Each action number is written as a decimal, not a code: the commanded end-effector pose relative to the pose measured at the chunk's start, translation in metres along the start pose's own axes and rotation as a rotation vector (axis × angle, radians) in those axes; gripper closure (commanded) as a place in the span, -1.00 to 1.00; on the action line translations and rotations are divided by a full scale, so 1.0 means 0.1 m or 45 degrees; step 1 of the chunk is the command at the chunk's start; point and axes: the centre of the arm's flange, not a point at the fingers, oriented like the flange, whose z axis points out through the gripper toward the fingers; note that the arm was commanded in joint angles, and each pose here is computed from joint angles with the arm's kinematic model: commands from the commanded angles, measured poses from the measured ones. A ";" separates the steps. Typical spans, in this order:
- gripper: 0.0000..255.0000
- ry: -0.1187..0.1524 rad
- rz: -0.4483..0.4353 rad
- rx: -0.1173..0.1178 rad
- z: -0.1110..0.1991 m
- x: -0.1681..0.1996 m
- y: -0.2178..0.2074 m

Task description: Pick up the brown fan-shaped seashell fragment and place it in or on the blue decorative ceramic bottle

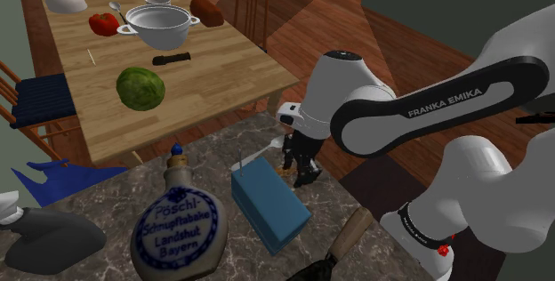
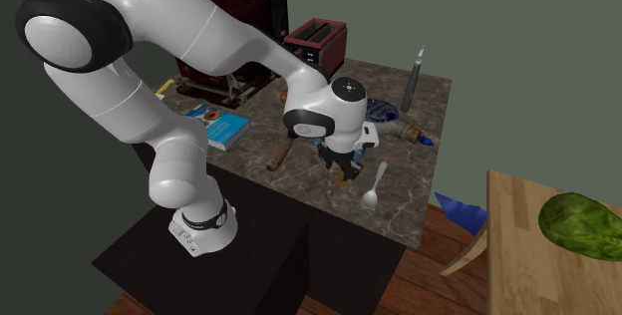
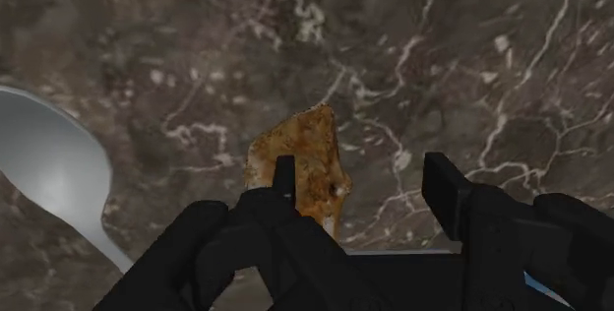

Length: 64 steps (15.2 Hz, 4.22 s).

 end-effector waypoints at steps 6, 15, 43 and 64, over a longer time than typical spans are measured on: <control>1.00 0.000 0.000 0.000 -0.01 0.01 -0.01; -1.00 -0.034 -0.038 0.015 -0.26 0.37 0.21; 1.00 -0.034 -0.038 0.015 -0.11 0.40 0.18; 1.00 -0.034 -0.038 0.015 -1.19 0.60 0.03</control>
